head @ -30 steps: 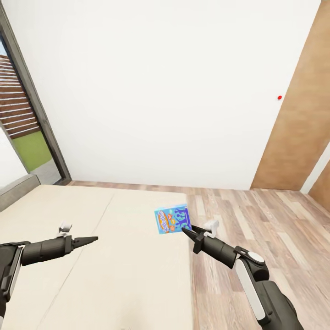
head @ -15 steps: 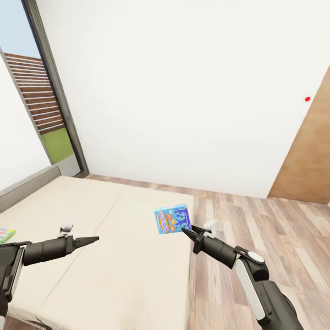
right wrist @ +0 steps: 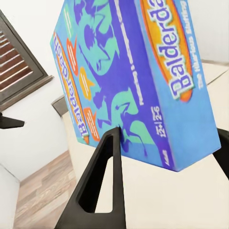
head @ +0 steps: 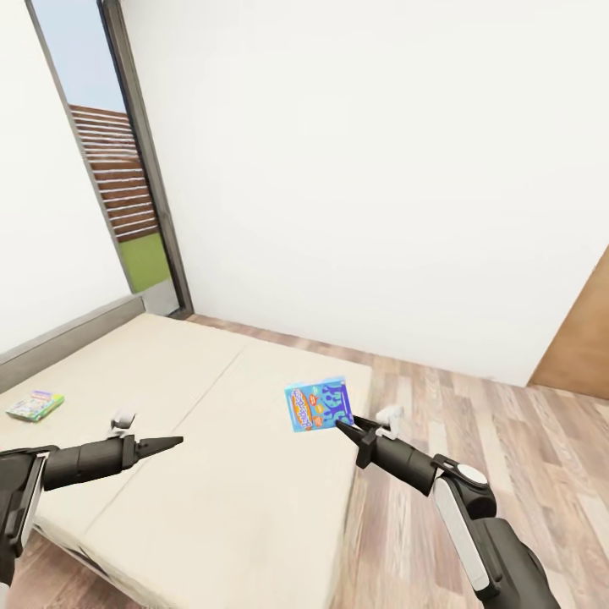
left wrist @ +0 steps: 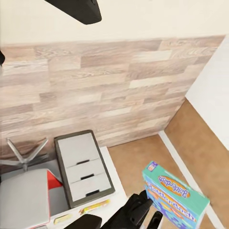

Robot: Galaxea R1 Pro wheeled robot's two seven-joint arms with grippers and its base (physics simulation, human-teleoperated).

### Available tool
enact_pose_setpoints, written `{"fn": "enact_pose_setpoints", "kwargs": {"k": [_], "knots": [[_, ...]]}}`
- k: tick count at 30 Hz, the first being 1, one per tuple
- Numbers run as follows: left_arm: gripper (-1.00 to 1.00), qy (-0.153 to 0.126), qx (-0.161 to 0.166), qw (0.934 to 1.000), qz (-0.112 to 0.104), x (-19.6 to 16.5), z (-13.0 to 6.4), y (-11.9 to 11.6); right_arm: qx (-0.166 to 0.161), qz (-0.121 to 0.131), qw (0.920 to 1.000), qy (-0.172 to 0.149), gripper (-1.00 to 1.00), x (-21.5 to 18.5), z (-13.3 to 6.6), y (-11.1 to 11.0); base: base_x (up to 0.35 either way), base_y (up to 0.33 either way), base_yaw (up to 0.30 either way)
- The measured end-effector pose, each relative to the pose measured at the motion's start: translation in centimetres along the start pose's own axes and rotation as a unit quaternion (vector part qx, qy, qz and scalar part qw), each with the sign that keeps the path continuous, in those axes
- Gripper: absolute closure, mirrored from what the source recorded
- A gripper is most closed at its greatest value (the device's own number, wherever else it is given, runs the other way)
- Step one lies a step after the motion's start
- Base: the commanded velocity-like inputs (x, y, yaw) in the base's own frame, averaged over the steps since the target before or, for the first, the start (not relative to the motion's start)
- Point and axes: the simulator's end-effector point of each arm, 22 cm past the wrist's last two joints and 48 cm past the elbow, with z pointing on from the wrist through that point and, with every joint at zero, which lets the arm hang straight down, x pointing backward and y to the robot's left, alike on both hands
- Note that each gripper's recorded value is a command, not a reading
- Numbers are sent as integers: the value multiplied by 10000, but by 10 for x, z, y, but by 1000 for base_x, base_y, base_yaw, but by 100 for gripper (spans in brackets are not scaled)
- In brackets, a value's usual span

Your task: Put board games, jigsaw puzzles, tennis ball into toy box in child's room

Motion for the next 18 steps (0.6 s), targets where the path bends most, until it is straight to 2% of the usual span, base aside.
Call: {"fn": "enact_pose_setpoints", "kwargs": {"k": [11,18], "knots": [[-100,-42,26,10000,64,-3,-2,-7,-18,-68,10000,-56,100,-7,-2,5,0,-67,134],[-100,-68,42,9999,106,-5,-4,-11,-30,-110,9999,-87,100,-12,-3,8,0,-254,164]]}}
